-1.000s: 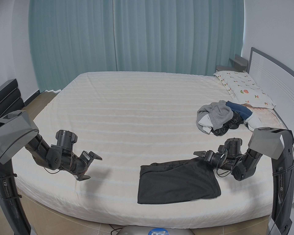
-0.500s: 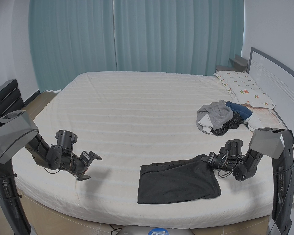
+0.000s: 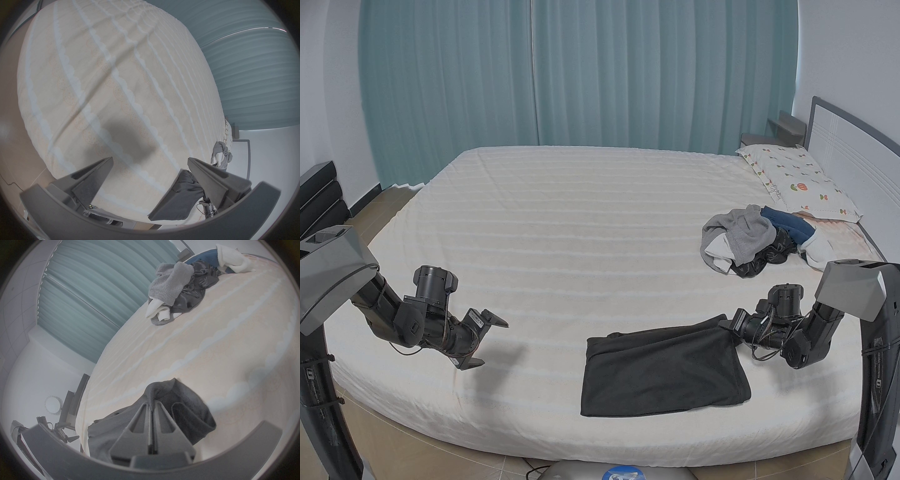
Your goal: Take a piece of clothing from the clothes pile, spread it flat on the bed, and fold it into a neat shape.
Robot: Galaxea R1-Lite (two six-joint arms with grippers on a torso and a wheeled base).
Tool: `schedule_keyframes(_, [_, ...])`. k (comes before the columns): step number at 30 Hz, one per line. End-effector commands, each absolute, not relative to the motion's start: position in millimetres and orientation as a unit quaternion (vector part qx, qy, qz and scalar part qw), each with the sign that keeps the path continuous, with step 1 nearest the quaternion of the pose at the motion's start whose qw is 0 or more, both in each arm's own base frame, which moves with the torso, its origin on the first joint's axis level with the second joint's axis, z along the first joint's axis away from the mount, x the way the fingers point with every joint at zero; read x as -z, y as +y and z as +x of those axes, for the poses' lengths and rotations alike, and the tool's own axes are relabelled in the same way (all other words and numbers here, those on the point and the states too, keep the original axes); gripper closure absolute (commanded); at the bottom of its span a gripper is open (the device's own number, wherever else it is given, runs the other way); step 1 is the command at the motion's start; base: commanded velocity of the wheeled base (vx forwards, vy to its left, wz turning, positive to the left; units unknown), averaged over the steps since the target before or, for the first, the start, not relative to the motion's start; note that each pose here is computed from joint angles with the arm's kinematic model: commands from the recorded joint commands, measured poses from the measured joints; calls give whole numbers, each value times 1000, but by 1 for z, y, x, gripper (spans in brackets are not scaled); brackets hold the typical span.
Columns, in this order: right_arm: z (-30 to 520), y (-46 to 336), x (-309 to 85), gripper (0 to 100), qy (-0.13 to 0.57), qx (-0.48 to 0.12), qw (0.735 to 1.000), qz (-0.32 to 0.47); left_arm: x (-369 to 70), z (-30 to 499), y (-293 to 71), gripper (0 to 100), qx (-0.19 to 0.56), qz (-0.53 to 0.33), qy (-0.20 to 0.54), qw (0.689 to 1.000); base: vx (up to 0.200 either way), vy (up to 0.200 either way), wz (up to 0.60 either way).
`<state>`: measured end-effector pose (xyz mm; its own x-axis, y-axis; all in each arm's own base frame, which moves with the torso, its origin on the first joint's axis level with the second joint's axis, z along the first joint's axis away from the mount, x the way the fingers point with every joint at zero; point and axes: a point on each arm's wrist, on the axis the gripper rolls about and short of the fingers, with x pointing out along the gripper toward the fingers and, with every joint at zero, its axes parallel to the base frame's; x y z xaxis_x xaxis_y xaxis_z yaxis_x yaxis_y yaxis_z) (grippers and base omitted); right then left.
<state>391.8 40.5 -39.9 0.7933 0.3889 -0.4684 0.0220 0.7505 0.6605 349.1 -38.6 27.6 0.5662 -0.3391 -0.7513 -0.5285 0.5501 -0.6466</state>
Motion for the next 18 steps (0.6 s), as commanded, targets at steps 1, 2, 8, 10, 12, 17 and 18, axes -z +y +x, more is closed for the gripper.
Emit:
schedule_keyframes(1, [393,36,39,100,301,-99,885,340,-27,349,-39,0,-63,-470,462,749,0,0,0])
schedule_keyframes(2, [393,36,39,100,302,-98,885,340,-28,349,-39,0,-63,-470,461,750,0,0,0])
schedule_keyframes(8, [394,35,41,100,303,-97,885,341,-27,349,-39,0,-63,-470,462,749,0,0,0])
schedule_keyframes(10, [394,35,41,100,303,-97,885,341,-27,349,-39,0,-63,-470,462,749,0,0,0])
schedule_keyframes(12, [395,35,41,100,303,-96,885,341,-28,349,-39,0,-62,-470,462,750,0,0,0])
schedule_keyframes(17, [395,35,41,0,303,-97,884,342,-27,349,-39,0,-62,-469,462,750,0,0,0])
schedule_keyframes(18, [394,35,40,0,301,-98,885,342,-28,349,-39,0,-62,-469,462,750,0,0,0])
